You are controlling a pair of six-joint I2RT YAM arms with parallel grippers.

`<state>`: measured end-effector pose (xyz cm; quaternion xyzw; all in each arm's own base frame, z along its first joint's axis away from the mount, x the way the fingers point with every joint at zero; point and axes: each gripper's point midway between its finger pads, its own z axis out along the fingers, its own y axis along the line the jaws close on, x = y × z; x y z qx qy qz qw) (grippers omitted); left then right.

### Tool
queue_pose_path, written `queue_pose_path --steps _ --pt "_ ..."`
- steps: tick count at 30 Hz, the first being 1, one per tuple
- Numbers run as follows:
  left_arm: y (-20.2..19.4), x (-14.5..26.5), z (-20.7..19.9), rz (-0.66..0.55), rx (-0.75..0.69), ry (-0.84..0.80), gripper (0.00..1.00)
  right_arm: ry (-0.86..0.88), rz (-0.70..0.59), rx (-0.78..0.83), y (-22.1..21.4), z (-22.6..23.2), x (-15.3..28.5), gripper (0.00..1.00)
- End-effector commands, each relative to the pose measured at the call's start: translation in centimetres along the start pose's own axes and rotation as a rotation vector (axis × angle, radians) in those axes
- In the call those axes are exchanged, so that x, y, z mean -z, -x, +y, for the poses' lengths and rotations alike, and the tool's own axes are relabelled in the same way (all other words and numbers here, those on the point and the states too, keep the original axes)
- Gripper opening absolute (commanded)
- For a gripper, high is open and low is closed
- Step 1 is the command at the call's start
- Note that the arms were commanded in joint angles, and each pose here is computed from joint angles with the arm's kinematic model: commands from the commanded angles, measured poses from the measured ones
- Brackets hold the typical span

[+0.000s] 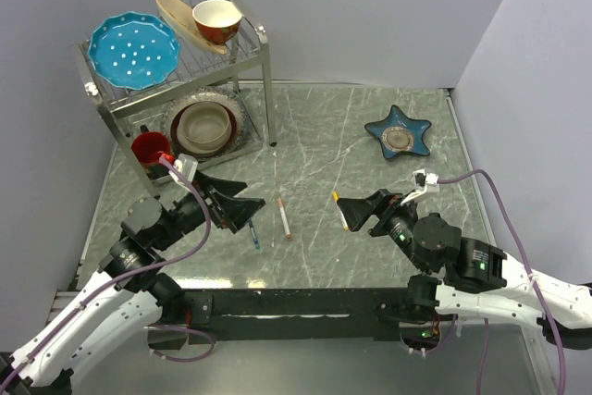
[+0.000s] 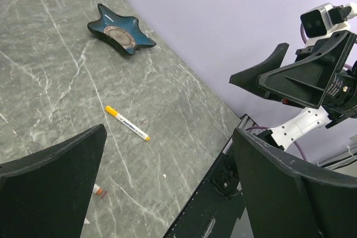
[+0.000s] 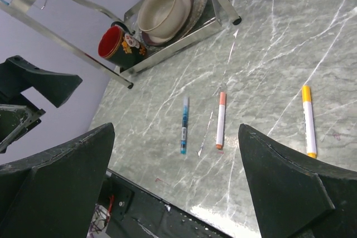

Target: Insert the pens into the pen caps

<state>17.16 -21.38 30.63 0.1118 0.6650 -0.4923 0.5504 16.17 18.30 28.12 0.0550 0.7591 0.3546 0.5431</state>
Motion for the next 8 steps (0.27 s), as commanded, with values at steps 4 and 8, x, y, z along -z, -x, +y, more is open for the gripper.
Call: queue_pose_path --steps 4,8 --pt "0.71 0.03 -0.72 -0.028 -0.033 -0.037 0.99 -0.028 -0.032 -0.013 0.95 -0.12 -0.04 1.00" --pt "0.79 0.11 -0.66 -0.026 -0.036 -0.028 0.99 -0.028 -0.029 -0.012 0.80 -0.11 -0.12 1.00"
